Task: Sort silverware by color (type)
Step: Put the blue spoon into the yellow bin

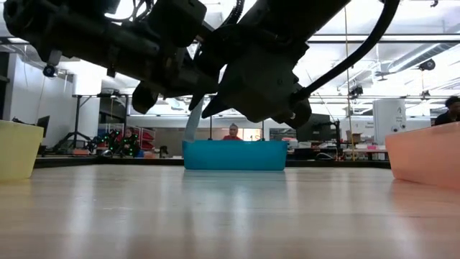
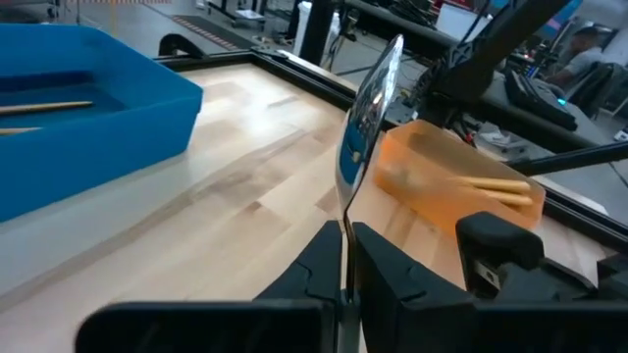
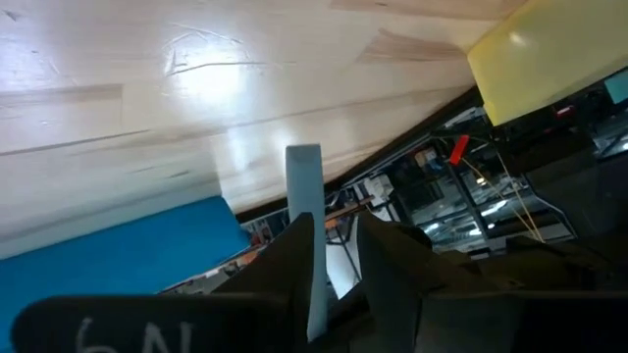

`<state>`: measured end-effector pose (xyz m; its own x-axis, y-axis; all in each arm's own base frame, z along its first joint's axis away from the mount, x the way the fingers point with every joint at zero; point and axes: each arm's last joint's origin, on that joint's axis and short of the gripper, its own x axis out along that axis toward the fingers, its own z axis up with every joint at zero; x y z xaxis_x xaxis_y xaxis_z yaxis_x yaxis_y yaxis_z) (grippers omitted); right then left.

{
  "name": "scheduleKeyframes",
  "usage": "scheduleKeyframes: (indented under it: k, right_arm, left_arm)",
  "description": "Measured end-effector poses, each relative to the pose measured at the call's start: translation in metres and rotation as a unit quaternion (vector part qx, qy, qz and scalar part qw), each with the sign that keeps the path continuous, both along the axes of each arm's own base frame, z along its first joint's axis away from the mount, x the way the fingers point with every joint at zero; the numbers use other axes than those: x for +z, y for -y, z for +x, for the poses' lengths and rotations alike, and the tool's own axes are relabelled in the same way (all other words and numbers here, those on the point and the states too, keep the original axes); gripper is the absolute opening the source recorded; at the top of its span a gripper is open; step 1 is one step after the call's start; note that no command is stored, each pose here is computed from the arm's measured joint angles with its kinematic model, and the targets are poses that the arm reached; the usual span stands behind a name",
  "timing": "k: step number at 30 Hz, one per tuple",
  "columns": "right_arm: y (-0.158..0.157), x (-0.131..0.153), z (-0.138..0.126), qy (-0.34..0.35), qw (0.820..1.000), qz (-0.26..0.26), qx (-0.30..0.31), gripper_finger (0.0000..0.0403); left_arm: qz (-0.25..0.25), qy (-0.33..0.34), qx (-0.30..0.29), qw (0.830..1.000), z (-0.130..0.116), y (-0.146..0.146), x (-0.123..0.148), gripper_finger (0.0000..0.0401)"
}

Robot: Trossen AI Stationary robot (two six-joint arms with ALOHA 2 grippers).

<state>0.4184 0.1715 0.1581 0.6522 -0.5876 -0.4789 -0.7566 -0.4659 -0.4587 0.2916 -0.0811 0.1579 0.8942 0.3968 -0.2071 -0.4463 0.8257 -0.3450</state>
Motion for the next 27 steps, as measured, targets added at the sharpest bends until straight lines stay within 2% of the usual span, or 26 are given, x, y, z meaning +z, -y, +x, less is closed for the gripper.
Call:
scheduleKeyframes:
  k: [18,27]
  right_arm:
    - [0.0001,0.0015,0.0000,0.004,1.000,0.008,-0.001,0.0100]
    - [-0.0022,0.0011,-0.0019,0.021,0.999,0.025,-0.016,0.0089]
  left_arm:
    - [-0.009,0.003,-0.008,1.000,-0.0010,0.0005,0.0007,0.0000]
    - [-0.009,0.004,-0.008,1.000,-0.0011,0.0005,0.0014,0.0000]
